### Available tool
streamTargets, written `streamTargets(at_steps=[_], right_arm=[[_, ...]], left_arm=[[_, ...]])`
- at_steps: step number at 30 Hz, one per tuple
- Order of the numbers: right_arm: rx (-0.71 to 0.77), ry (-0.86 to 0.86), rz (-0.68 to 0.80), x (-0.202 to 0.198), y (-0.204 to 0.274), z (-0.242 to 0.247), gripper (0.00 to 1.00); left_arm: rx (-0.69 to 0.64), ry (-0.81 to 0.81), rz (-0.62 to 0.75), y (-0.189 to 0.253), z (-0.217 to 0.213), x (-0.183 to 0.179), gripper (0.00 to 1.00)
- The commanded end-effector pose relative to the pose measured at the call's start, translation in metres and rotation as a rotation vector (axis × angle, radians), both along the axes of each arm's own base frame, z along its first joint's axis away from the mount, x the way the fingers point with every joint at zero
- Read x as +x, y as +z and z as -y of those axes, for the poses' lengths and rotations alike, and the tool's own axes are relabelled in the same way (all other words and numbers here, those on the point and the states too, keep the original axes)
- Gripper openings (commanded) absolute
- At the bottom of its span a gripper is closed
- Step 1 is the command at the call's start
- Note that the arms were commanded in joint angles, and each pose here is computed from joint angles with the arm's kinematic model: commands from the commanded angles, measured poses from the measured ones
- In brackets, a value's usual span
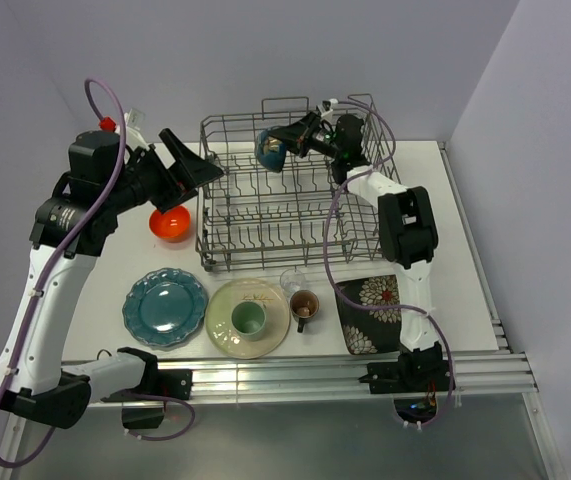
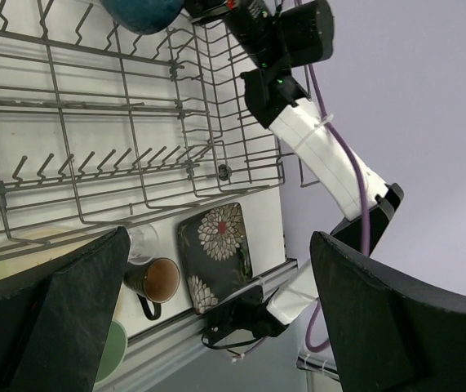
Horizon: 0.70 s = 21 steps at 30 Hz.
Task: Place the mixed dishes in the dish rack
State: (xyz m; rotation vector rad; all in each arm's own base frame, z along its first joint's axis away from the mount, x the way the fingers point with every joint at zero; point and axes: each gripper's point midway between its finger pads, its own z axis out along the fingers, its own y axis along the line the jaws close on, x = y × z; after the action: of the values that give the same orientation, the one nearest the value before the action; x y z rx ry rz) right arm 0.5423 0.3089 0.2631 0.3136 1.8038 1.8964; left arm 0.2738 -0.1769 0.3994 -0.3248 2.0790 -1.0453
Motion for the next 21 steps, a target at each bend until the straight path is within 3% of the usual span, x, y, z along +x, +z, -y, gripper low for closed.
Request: streamTargets(at_steps=[1,15,21], right_arm=[[0.047,0.0,0.12,0.0,0.029,0.004,0.0],[0.009,-0.039,0.052,0.033,-0.007,0.012,0.0],[-0.035,-0.086,0.021,0.039,-0.018,0.02,0.23]], left_arm=[[-0.032,0.005,0.059,0.016,-0.002,-0.002,0.99],[-0.027,0.02,0.039,0.011,-0.004,0.007,0.99],[-0.017,0.046,0.016,0.004,-0.009,0.012,0.99]])
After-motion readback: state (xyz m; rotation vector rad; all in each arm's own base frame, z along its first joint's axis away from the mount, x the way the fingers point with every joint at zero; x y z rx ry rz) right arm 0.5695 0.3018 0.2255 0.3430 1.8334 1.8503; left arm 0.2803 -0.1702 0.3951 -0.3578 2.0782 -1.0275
